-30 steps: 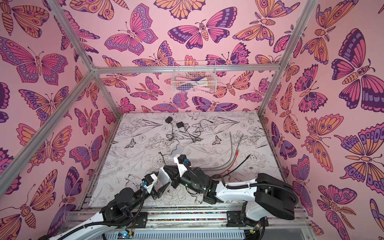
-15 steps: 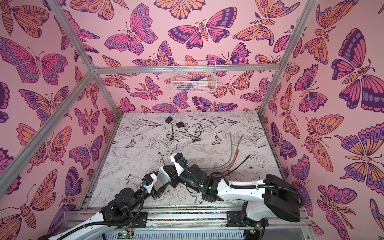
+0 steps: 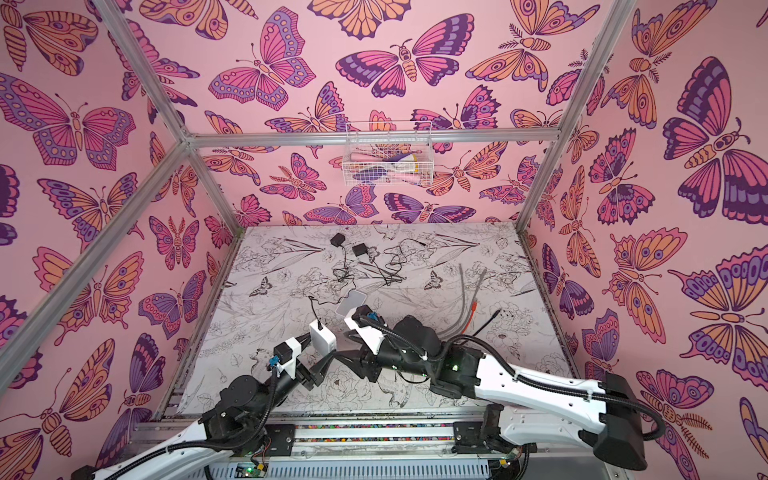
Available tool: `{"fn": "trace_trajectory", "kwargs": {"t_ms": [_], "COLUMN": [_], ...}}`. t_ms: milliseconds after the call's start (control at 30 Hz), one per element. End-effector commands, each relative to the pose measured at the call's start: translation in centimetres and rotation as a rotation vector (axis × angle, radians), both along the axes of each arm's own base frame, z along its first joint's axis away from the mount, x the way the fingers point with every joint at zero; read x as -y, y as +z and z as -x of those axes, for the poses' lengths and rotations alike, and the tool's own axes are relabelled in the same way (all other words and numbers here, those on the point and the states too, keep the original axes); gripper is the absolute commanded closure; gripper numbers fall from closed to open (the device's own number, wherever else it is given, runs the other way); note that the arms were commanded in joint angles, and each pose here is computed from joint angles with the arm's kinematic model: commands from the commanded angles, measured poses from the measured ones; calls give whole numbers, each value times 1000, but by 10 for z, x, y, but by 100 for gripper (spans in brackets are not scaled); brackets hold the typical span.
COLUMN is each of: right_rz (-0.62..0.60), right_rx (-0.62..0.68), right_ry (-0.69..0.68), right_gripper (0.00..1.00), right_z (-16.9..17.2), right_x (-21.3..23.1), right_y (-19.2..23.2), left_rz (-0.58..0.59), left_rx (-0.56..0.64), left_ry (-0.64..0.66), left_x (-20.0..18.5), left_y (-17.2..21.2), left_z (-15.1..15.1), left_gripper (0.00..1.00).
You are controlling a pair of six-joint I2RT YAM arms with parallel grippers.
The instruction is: Insert the plug into the switch port
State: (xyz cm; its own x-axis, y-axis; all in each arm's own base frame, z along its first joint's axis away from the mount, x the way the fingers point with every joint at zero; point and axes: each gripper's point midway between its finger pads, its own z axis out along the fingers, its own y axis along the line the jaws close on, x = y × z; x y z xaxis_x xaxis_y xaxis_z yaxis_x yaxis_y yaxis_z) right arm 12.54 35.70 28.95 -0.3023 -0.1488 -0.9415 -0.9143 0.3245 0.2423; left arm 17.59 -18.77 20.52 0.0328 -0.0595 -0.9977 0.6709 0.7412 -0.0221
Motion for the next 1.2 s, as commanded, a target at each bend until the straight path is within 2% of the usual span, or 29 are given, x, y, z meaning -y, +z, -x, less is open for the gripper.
{"fn": "trace_trajectory", "kwargs": {"t_ms": [0, 133, 300, 333, 500, 600, 733, 800, 867, 967, 1100, 1133, 1167], "right_rz": [-23, 73, 239, 260, 369, 406, 485, 526, 563, 603, 655, 666, 677], "right_rx": [27, 55, 76, 73, 10, -51, -77, -77, -84, -78, -72, -72, -67], "right_ry": [34, -98, -271, -293, -411, -418, -402, -388, -367, -333, -337, -336, -333], "right_gripper": [44, 43, 43, 43, 44, 45, 46, 46, 46, 46, 46, 45, 45], "right_z": [11, -8, -38, -43, -73, -84, -92, -96, -99, -101, -109, -111, -113], "right_x": [13, 34, 60, 64, 81, 86, 88, 87, 85, 78, 75, 74, 73], "right_y": [19, 1, -27, -32, -68, -90, -114, -123, -133, -144, -156, -159, -161], "left_rz": [-2, -114, -280, -280, -255, -294, -323, -339, -351, -370, -370, -366, -363], "left_rx": [-88, -241, -490, -540, -938, -1004, -1027, -1034, -1044, -1062, -1068, -1063, -1062], "left_ry": [69, 184, 381, 409, 458, 482, 491, 497, 506, 511, 514, 511, 513], "left_x": [-6, -16, -35, -36, -39, -39, -37, -38, -40, -43, -43, -43, -43], "left_y": [-6, -34, -78, -79, -141, -158, -166, -170, -175, -181, -184, -182, -181], "left_z": [-10, -23, -36, -39, -40, -40, -42, -41, -40, -38, -38, -39, -40], "left_gripper": [100, 100, 100, 100, 100, 100, 100, 90, 72, 54, 33, 7, 0]}}
